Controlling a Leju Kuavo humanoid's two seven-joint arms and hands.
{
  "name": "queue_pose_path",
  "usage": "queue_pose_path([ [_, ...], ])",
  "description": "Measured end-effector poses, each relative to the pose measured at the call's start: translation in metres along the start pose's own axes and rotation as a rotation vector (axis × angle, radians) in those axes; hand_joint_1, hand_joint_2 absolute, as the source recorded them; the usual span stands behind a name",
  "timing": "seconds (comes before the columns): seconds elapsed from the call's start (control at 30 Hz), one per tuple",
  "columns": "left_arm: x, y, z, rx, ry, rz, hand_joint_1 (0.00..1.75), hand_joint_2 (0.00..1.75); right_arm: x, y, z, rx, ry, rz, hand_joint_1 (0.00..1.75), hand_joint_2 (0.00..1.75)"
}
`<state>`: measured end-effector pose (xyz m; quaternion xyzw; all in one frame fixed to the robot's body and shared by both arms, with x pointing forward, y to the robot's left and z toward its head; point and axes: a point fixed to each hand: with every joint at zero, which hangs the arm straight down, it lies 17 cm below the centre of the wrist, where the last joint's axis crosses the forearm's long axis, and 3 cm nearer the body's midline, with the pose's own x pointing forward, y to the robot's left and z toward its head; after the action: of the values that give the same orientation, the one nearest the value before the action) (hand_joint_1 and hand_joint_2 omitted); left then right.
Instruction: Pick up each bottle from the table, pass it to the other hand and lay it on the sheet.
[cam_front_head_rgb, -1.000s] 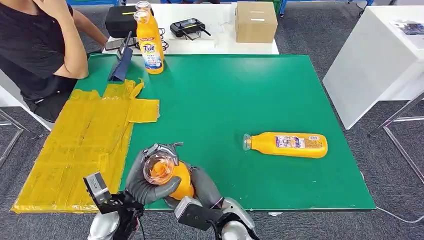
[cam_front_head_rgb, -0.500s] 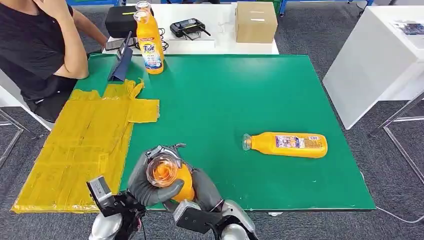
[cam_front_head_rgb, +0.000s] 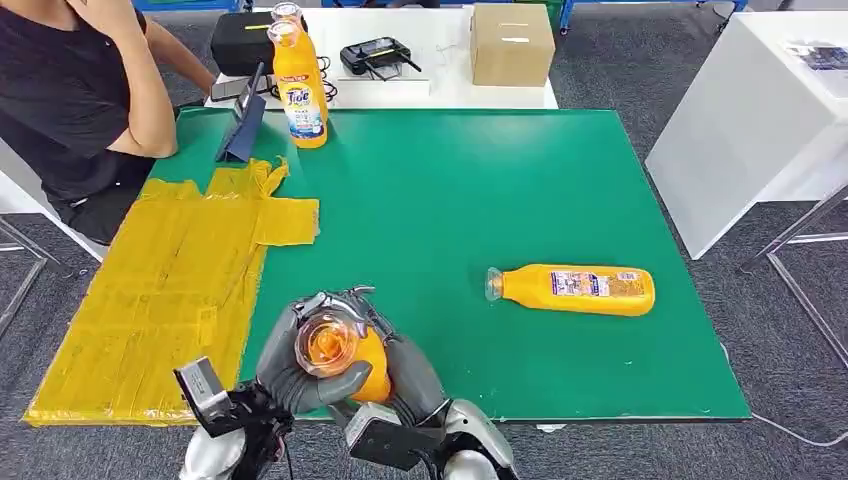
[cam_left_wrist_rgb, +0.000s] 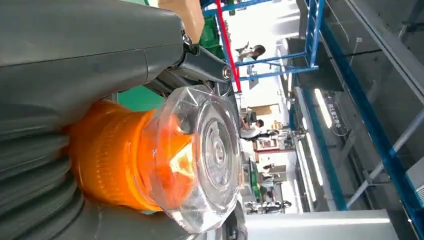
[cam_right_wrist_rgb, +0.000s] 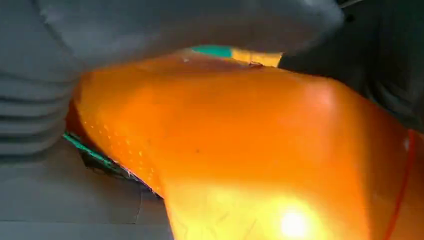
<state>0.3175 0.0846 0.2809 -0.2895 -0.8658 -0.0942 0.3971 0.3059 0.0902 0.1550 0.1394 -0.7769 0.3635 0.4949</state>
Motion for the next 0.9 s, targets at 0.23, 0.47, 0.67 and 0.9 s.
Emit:
queue_pose_path([
  [0.23, 0.007, 0.006, -0.005, 0.024, -0.032, -0.272, 1.75, 1.75, 0.006, -0.017, 0.012, -0.039, -0.016, 0.060, 0.00, 0.00],
  [0.47, 0.011, 0.043, -0.007, 0.109, -0.035, -0.732, 1.75, 1.75, 0.023, -0.054, 0.027, -0.118, -0.062, 0.071, 0.00, 0.00],
  [0.67, 0.018, 0.068, -0.002, 0.170, -0.034, -0.851, 1.75, 1.75, 0.028, -0.062, 0.037, -0.129, -0.075, 0.102, 0.00, 0.00],
  [0.9, 0.023, 0.083, 0.003, 0.189, -0.043, -1.165, 1.75, 1.75, 0.031, -0.071, 0.047, -0.148, -0.090, 0.122, 0.00, 0.00],
])
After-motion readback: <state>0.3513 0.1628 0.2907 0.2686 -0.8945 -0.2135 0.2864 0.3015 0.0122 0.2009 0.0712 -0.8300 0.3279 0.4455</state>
